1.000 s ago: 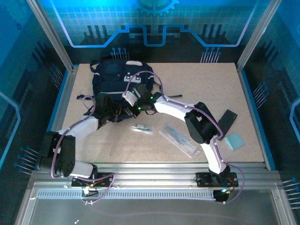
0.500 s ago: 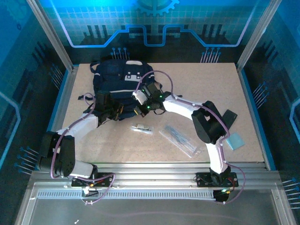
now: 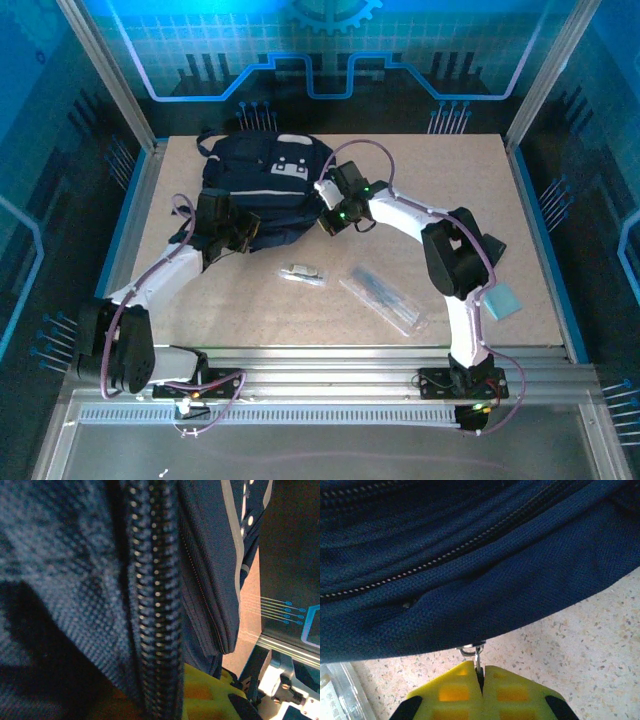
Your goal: Pack books, pencil case, and school supplies into a backpack
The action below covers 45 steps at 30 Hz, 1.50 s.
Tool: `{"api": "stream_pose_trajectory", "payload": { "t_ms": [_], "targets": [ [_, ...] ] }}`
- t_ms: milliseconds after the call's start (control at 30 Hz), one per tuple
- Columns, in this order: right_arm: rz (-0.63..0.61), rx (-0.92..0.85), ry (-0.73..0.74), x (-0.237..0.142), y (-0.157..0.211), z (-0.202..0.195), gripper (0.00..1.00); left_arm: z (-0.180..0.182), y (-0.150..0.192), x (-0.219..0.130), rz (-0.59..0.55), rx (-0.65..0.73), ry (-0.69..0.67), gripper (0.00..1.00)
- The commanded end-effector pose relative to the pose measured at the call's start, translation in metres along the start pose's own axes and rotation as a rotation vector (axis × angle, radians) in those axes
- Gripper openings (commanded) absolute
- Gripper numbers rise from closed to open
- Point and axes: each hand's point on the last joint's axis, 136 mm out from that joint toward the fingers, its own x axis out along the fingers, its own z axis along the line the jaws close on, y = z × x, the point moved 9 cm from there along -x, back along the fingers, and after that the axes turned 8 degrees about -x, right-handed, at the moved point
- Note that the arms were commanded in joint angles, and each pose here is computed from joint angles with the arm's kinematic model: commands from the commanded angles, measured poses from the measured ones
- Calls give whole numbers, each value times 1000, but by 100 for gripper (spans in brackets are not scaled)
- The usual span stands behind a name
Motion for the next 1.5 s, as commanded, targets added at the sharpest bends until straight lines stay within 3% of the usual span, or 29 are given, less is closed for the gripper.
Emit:
{"api": "stream_pose_trajectory", "payload": {
  "t_ms": [0,300,467,800,900,1033,1067,1133,1233,1467],
  "targets": [
    [110,69,85,7,17,-32,0,-38,-8,-23,-36,64,171,0],
    [84,94,140,14,-2,-80,0,-43,-1,-35,26,120,172,0],
    [-4,100,126,22,-19,-101,0,-47,5,-37,89,125,188,0],
    [-9,189,328,33,-34,-135,0,-49,10,-47,130,141,213,0],
    [3,208,337,35,-37,-141,0,-49,11,-46,139,141,214,0],
    [-8,220,225,22,-39,-121,0,-47,9,-41,131,146,213,0],
    [-17,224,198,15,-37,-114,7,-46,9,-39,130,144,216,0],
    [-58,236,142,-10,-35,-97,32,-45,8,-33,134,139,217,0],
    [-101,270,89,-37,-23,-77,56,-42,9,-24,152,138,212,0],
    [-111,391,87,-61,-10,-70,73,-32,15,-16,178,165,174,0]
  ]
}}
